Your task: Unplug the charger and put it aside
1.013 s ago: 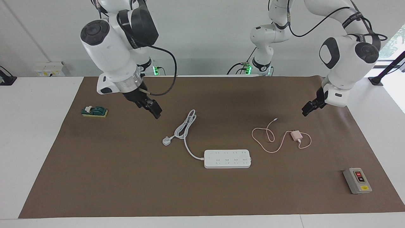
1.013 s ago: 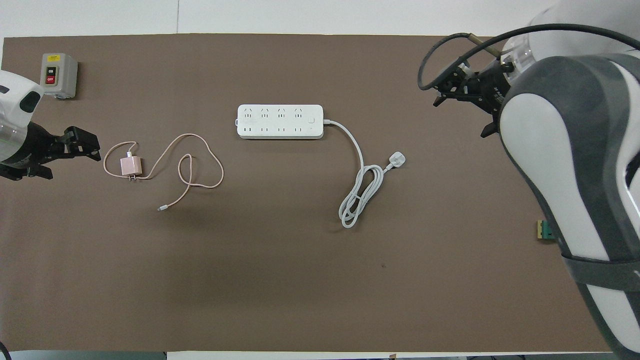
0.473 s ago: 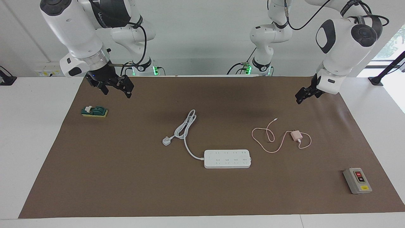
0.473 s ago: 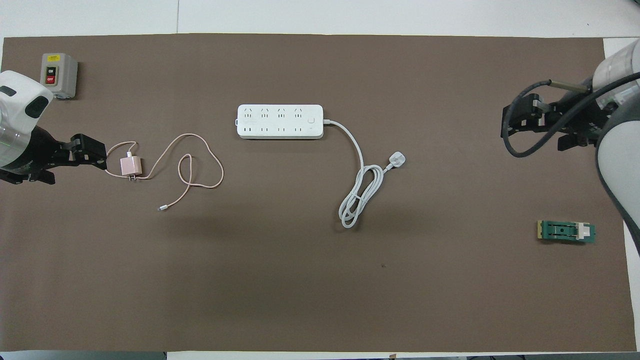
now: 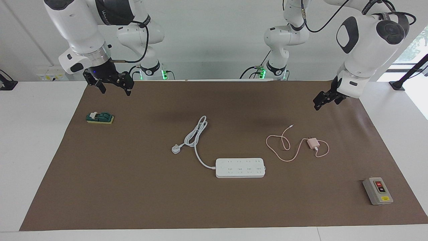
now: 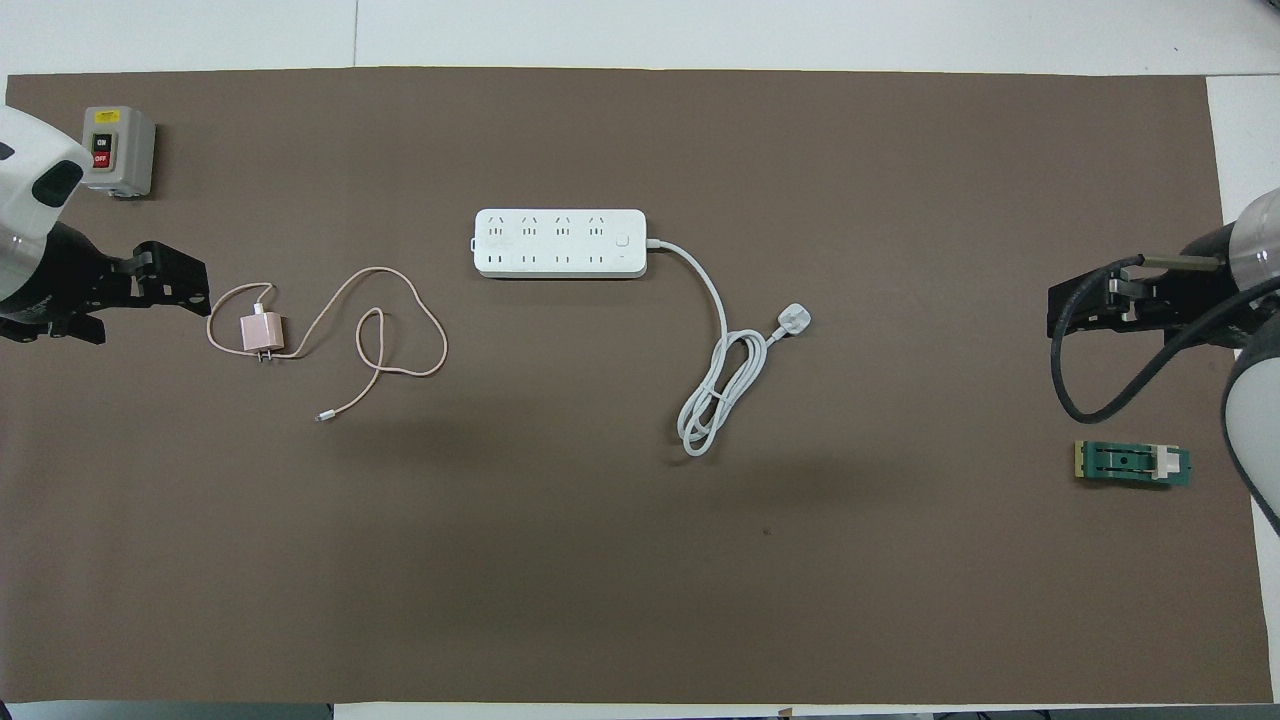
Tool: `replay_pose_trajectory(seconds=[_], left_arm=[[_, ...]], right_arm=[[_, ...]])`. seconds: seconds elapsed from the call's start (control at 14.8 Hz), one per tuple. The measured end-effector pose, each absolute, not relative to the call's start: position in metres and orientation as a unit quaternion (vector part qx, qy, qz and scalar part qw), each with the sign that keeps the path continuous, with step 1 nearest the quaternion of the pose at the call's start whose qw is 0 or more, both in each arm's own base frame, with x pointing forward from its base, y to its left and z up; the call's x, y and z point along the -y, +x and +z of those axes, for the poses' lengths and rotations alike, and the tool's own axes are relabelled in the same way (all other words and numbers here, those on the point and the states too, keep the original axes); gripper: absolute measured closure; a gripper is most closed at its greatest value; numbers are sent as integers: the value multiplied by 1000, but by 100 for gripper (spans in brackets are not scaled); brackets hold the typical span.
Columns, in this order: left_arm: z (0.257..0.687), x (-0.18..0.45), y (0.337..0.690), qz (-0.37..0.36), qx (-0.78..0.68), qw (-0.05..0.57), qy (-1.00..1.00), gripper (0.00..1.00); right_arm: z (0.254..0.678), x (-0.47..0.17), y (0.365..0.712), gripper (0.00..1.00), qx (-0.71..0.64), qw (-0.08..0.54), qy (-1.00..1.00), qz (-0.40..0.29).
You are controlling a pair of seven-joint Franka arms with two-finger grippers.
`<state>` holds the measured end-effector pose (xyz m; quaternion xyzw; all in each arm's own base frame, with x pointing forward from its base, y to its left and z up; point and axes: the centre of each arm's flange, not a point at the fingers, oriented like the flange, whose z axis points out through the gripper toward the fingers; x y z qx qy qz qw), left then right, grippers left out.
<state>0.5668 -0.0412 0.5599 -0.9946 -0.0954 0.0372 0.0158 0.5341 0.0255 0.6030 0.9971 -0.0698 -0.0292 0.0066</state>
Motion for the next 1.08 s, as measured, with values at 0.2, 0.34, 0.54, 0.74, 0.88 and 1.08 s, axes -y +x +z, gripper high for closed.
replay_pose_trajectory(seconds=[0.2, 0.34, 0.54, 0.74, 0.88, 1.08], left_arm=[[577, 39, 567, 33, 72, 14, -997, 0], [580, 36, 567, 31, 58, 13, -998, 0], [576, 32, 569, 35, 30, 12, -999, 0], [574, 24, 571, 35, 25, 9, -999, 0], [575, 23, 571, 33, 25, 7, -999, 0], [577, 21, 573, 25, 26, 7, -999, 0]], right_arm=[[604, -10, 532, 0, 71, 10, 997, -23], [602, 7, 532, 0, 67, 11, 997, -22], [602, 16, 532, 0, 68, 11, 997, -23], [602, 14, 532, 0, 67, 11, 997, -23], [602, 14, 532, 0, 66, 11, 997, -23], [601, 13, 532, 0, 66, 11, 998, -23]])
